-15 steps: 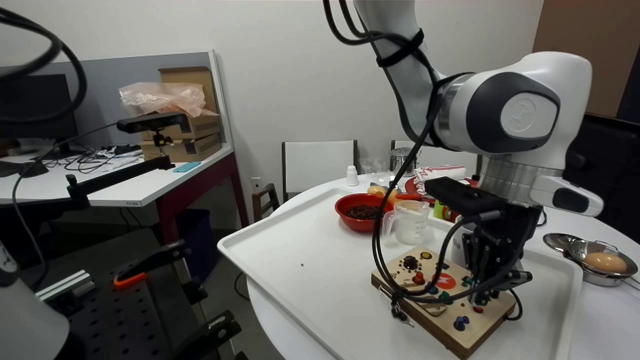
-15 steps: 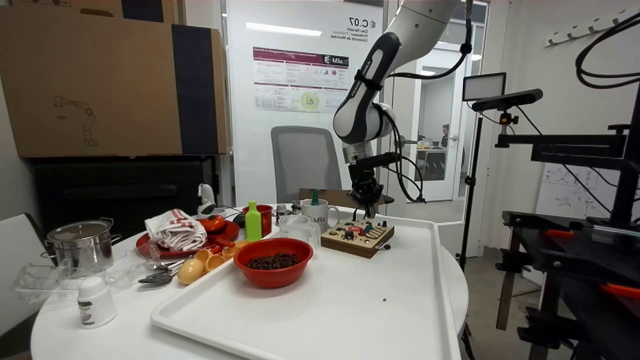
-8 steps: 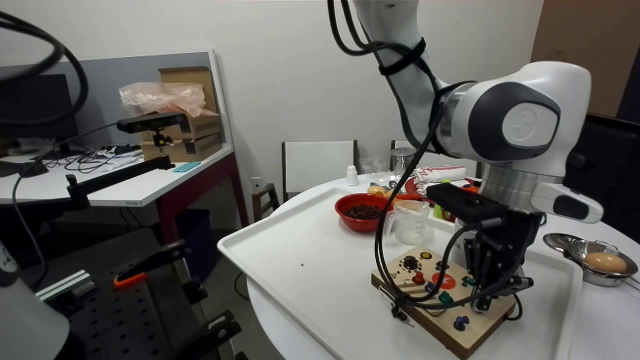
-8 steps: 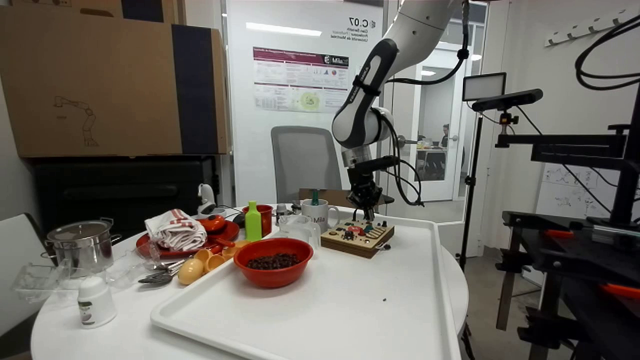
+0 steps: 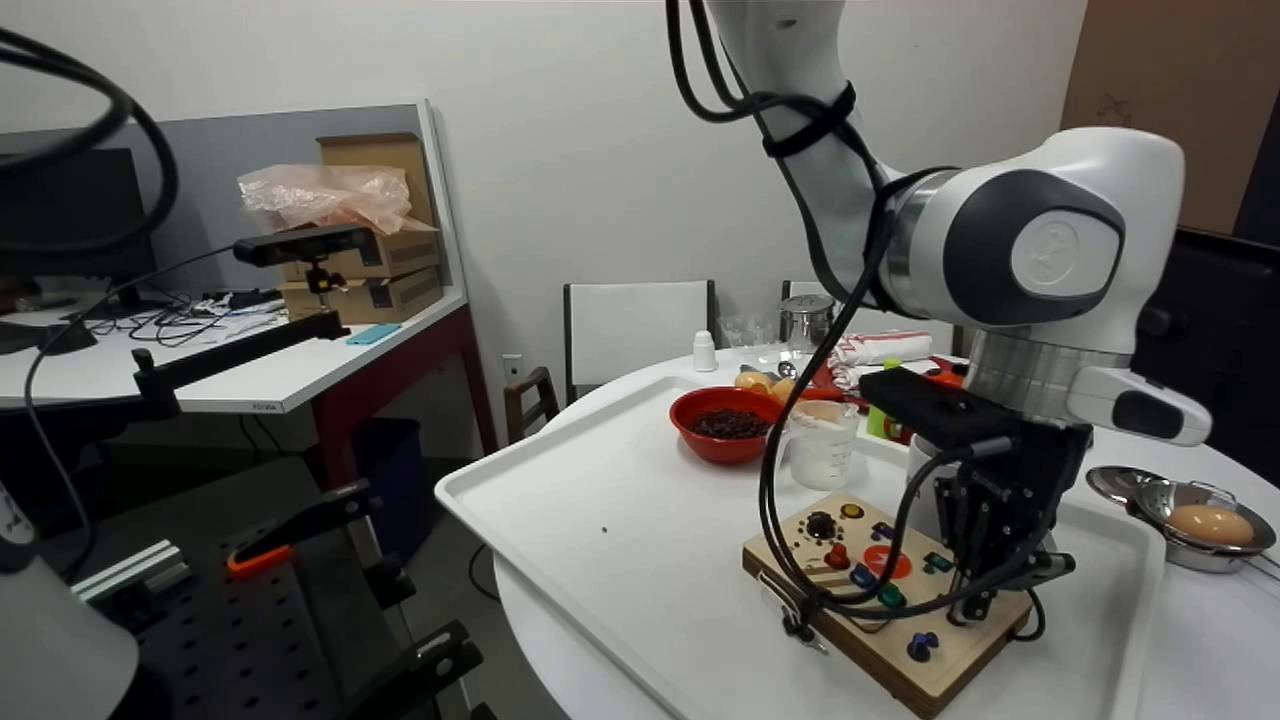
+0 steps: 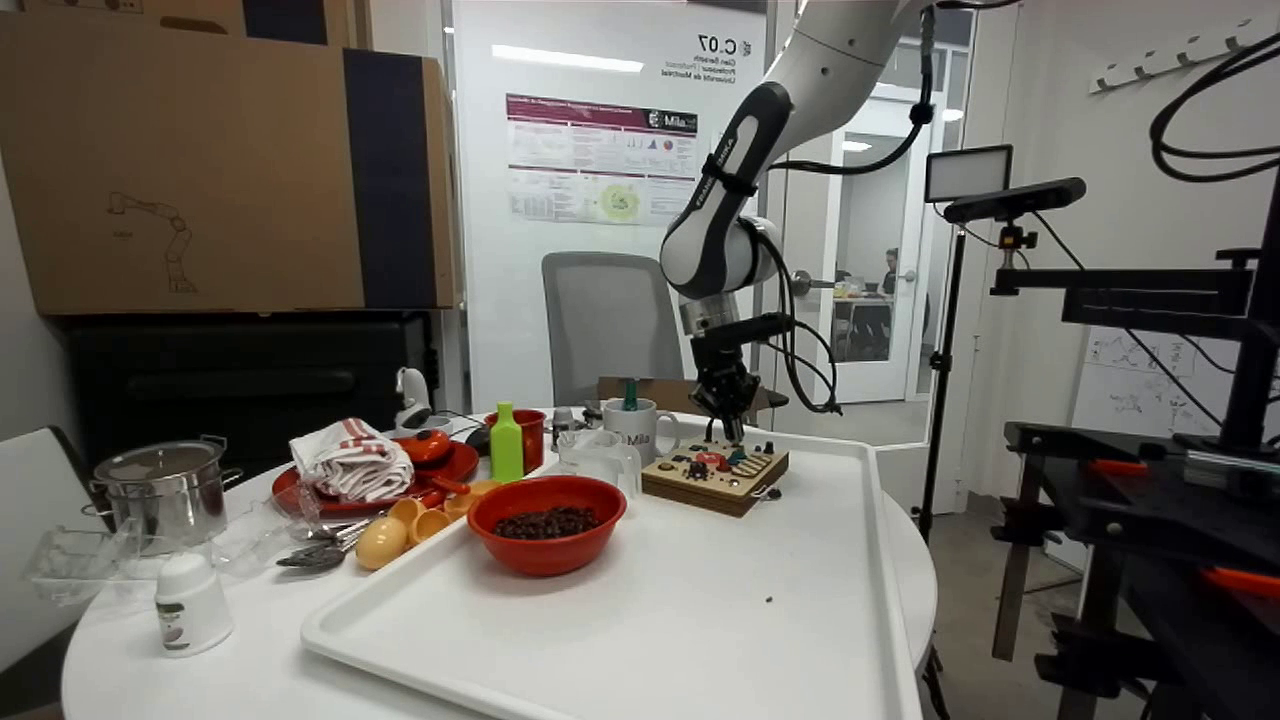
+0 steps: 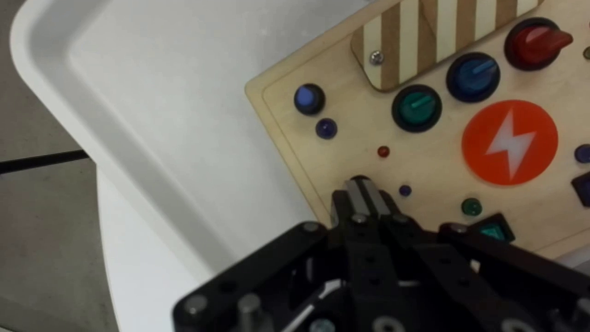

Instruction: Put all the objects in the measuring cup into the red bowl and press the red button on the thing

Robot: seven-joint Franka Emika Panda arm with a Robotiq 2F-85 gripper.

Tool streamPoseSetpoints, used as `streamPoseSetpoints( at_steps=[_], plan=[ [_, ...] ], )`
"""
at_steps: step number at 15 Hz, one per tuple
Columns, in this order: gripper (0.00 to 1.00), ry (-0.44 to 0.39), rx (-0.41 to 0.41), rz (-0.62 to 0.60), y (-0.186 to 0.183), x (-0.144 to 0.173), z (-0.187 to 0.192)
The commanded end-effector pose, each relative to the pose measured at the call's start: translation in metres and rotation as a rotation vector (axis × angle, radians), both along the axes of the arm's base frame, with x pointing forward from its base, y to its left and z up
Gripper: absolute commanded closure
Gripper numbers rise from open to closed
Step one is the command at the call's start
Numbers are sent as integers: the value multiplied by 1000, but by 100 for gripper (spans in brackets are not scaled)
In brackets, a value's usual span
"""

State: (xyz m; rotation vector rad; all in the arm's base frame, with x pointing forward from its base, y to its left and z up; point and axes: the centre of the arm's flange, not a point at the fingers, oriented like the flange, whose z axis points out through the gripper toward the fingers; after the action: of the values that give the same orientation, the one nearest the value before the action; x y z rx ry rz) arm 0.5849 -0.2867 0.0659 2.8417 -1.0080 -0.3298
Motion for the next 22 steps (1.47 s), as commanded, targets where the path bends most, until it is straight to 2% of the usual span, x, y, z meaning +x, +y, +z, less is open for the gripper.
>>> streamPoseSetpoints(
  at_steps=[1, 9, 19, 22],
  plan=[
    [100, 14, 0, -15, -1, 4, -7],
    [100, 30, 18, -16, 4, 4, -15],
    [100, -76, -44, 21, 2, 7, 51],
    [100, -80, -21, 85, 9, 9, 65]
  ],
)
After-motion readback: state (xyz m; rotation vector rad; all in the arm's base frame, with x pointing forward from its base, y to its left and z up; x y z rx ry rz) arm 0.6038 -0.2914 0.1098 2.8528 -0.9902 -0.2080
